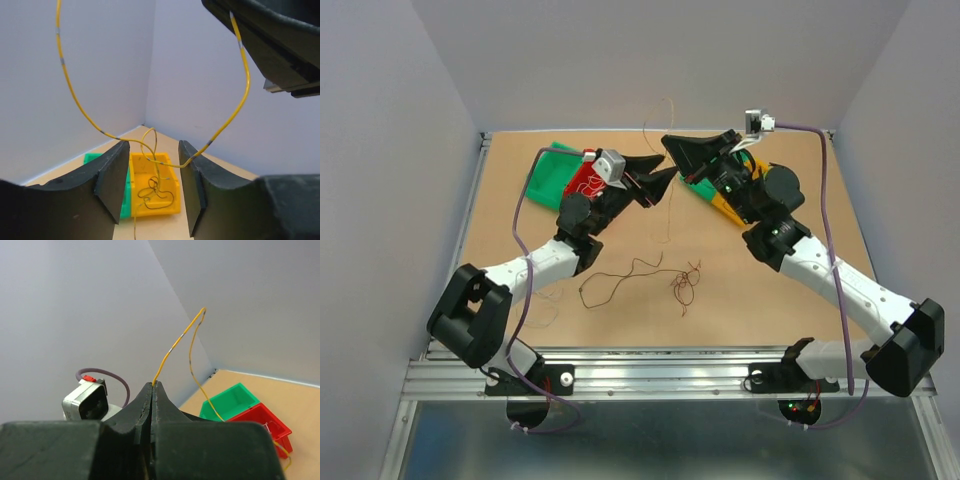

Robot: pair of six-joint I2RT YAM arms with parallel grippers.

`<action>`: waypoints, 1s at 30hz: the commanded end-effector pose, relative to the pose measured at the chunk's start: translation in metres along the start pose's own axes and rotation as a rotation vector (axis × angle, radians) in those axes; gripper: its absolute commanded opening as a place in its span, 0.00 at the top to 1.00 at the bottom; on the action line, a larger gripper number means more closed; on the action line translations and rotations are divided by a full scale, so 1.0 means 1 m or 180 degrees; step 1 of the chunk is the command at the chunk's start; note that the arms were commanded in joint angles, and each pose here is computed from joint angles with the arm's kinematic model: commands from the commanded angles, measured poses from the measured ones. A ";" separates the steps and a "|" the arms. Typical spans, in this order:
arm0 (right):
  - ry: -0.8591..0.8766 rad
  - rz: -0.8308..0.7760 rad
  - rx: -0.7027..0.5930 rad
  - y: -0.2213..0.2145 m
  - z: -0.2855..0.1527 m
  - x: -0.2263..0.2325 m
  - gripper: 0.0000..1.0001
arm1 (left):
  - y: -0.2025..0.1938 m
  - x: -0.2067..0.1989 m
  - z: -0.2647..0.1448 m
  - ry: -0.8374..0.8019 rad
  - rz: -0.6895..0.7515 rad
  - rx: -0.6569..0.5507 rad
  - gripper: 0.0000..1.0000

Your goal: Untangle the cables

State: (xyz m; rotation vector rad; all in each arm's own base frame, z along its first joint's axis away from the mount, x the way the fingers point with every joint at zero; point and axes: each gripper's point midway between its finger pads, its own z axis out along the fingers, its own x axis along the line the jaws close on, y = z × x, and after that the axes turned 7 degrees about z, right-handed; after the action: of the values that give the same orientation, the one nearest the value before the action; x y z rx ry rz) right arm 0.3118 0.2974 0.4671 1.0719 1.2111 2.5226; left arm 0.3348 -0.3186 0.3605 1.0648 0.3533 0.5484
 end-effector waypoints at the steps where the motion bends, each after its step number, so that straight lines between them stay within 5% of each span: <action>1: 0.0148 0.0068 -0.0154 0.002 -0.004 0.011 1.00 | 0.051 0.007 -0.007 0.0153 0.0230 -0.0505 0.46; 5: 0.0145 0.0136 -0.0151 -0.005 -0.007 0.008 1.00 | 0.053 0.017 -0.009 0.0279 0.0275 -0.0528 0.50; 9: 0.0191 0.0170 -0.0132 -0.009 -0.008 0.011 0.99 | 0.046 0.030 -0.008 0.0440 0.0257 -0.0451 1.00; 17: 0.0156 0.0121 -0.0150 -0.008 -0.022 0.011 0.99 | 0.045 0.039 -0.013 0.0485 0.0398 -0.0420 1.00; 26: -0.0515 -0.0195 -0.0347 -0.009 -0.062 -0.038 0.75 | 0.052 0.016 -0.028 -0.0015 0.0754 -0.0141 1.00; 30: -0.0650 -0.0327 -0.0359 -0.011 -0.075 -0.049 0.61 | 0.079 0.002 -0.041 -0.0101 0.0839 -0.0325 1.00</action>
State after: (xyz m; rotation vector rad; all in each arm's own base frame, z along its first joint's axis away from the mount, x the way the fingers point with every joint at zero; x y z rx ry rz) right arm 0.2942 0.2537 0.4058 1.1896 1.0924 2.3845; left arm 0.3296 -0.2676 0.3784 1.0912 0.2969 0.7378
